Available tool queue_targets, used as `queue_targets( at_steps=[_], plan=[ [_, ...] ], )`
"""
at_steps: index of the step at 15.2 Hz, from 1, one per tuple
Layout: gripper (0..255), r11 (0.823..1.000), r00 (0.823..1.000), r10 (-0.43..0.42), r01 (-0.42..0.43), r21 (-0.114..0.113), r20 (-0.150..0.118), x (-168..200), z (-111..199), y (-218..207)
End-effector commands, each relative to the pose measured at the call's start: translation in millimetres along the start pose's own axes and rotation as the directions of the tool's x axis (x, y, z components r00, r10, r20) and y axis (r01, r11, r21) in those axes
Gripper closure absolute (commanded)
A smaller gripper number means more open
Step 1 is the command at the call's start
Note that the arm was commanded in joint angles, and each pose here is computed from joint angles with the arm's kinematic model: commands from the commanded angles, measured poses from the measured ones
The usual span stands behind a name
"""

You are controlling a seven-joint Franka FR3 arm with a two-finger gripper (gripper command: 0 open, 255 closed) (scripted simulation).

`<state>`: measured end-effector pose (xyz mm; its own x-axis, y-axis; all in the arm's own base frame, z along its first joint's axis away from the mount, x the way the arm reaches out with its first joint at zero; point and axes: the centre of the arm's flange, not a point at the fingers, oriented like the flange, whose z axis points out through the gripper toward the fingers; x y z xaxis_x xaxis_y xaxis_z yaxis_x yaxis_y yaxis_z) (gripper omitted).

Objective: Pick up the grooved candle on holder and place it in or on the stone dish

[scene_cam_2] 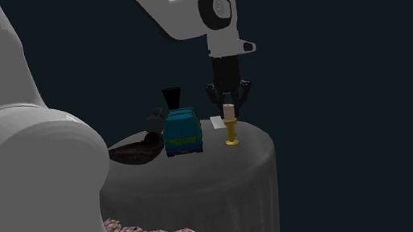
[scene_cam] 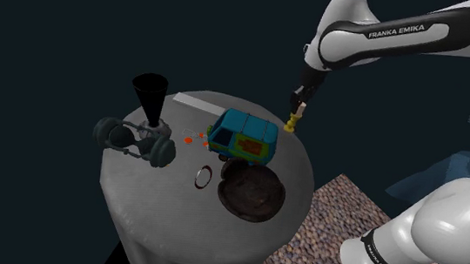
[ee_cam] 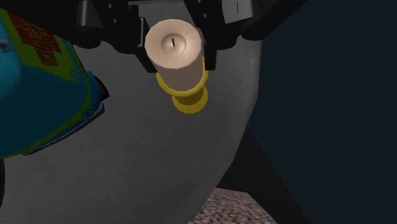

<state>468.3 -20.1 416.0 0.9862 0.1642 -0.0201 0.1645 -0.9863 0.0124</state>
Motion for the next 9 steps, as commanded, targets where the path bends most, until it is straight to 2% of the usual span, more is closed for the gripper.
queue_targets(
  at_steps=[1,9],
  plan=[
    [255,1.000,1.000,0.000,0.000,0.000,0.000,0.5,-10.8,0.2],
    [255,1.000,1.000,0.000,0.000,0.000,0.000,-0.4,-53.0,0.7]
  ],
)
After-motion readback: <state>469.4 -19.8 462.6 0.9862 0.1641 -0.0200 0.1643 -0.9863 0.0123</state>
